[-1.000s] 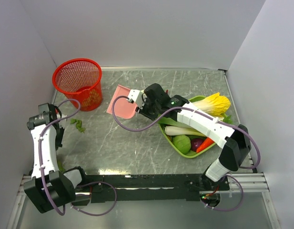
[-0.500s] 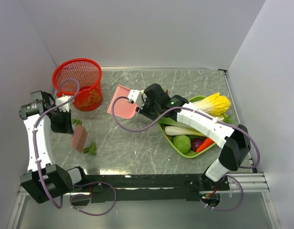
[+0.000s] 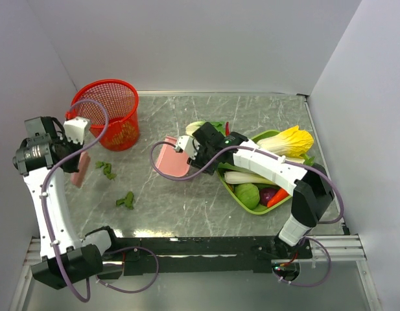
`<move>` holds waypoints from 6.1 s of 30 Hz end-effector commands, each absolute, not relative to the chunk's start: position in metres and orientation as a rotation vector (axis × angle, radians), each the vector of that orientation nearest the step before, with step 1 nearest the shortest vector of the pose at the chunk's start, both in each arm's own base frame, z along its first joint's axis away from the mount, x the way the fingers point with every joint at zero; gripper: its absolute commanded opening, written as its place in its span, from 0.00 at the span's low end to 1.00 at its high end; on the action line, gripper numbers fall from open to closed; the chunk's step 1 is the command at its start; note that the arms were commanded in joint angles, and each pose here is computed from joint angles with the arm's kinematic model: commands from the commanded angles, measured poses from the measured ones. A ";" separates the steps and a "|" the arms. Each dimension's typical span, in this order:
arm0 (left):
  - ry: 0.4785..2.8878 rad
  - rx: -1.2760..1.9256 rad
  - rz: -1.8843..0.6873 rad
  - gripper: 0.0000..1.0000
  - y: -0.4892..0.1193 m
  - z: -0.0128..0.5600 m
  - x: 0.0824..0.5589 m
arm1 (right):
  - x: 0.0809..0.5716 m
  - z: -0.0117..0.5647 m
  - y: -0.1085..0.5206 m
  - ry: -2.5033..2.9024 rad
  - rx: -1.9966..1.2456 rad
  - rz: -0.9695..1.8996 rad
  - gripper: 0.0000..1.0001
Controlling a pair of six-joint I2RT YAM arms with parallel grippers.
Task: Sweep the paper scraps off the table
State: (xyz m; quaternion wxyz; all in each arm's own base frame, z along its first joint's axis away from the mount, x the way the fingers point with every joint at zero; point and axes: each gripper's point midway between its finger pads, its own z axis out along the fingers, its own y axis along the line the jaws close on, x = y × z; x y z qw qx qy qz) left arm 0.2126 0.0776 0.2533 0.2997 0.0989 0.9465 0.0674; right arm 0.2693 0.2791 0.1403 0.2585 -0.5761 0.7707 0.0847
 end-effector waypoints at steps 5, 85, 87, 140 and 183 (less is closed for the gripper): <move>2.369 0.584 0.517 0.01 0.125 0.247 0.255 | 0.252 0.154 0.296 2.147 -1.503 0.324 0.00; 2.138 1.065 -0.456 0.01 -0.093 0.223 0.204 | 0.281 0.152 0.282 2.108 -1.494 0.052 0.00; 2.146 1.001 -0.363 0.01 -0.082 0.234 0.203 | 0.283 0.151 0.284 2.116 -1.483 0.057 0.00; 2.372 0.693 -0.681 0.01 -0.123 0.177 0.266 | 0.248 0.063 0.312 2.360 -1.911 0.156 0.00; 1.918 0.508 0.002 0.01 -0.041 0.323 0.261 | 0.300 0.131 0.334 1.952 -1.345 0.597 0.00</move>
